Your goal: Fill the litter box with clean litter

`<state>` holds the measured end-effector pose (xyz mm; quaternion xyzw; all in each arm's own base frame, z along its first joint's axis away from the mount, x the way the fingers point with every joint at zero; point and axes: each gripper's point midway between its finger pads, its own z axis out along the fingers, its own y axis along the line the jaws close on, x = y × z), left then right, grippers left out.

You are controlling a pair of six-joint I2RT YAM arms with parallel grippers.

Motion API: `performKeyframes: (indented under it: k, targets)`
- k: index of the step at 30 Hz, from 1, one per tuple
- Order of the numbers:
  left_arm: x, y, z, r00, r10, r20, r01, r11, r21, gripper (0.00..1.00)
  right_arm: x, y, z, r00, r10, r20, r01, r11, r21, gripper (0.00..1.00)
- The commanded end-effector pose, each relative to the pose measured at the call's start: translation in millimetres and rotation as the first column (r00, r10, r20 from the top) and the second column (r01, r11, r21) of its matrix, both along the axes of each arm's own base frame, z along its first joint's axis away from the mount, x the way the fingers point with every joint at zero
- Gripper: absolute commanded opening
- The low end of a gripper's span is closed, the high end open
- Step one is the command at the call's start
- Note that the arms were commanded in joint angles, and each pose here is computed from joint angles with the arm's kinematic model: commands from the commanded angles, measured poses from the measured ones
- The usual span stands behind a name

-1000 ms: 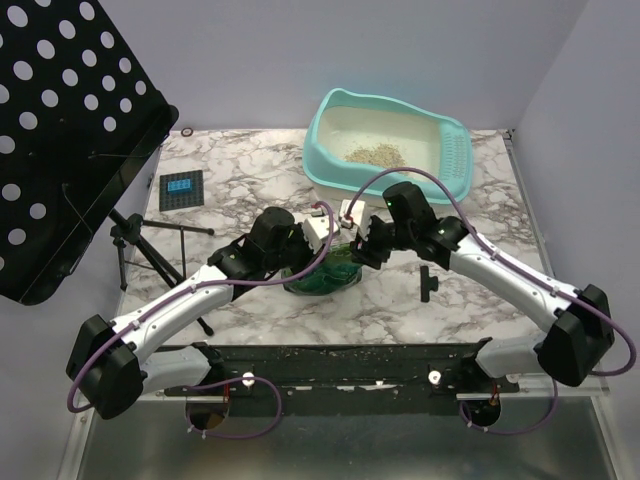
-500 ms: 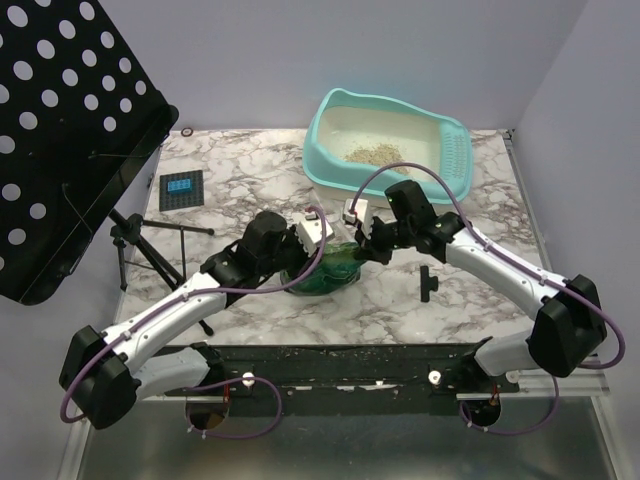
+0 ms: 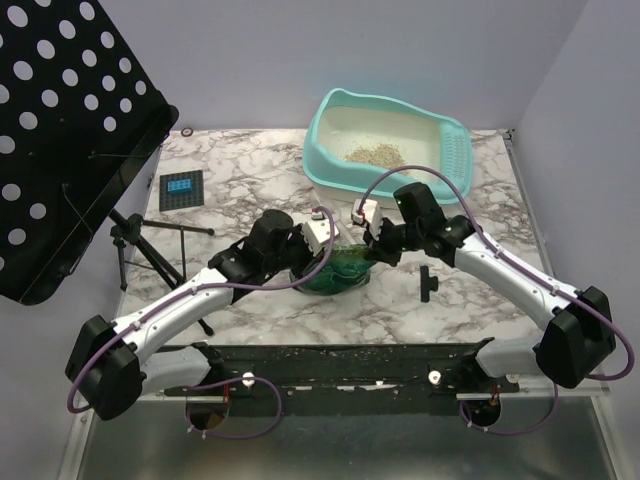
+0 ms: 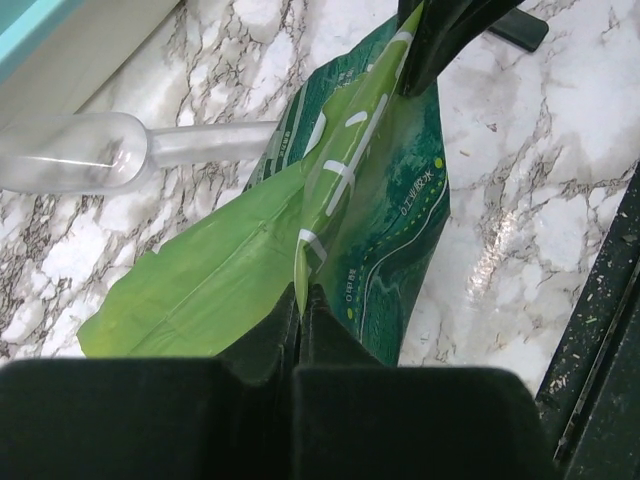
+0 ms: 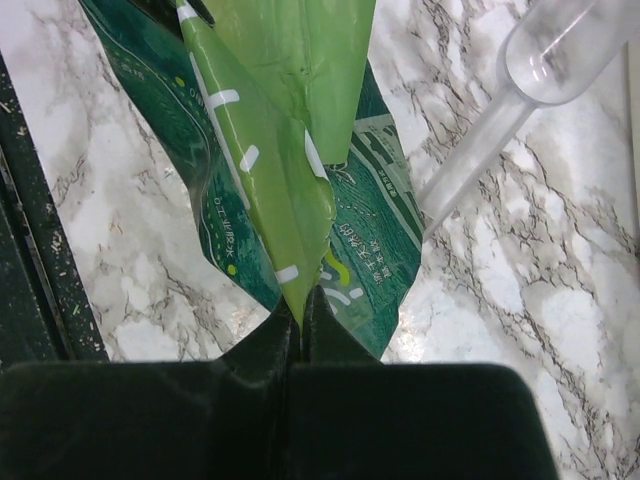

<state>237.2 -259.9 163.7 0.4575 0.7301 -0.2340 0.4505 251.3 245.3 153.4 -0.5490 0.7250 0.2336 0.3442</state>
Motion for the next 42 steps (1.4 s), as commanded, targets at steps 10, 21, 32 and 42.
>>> performKeyframes:
  k: [10,21,32,42]
  targets:
    - [-10.0,13.8,-12.8,0.996,0.039,-0.079,-0.035,0.998,0.050,0.00,26.3,-18.9,50.0,0.965,-0.259,0.034,0.255,0.963,0.082,0.05]
    - [1.5,15.3,-5.5,0.987,0.133,-0.089,-0.131,0.991,0.030,0.00,13.6,-62.8,61.2,0.709,-0.681,-0.182,0.702,0.707,0.088,0.65]
    - [3.1,15.7,1.8,0.984,0.156,-0.085,-0.156,0.988,0.005,0.00,15.1,-165.5,-12.7,0.216,-0.922,-0.322,0.970,0.240,-0.037,0.68]
    - [1.3,17.0,5.0,0.985,0.153,-0.077,-0.154,0.988,-0.005,0.00,5.1,-202.4,-76.9,-0.041,-0.906,-0.422,0.988,0.027,-0.154,0.58]
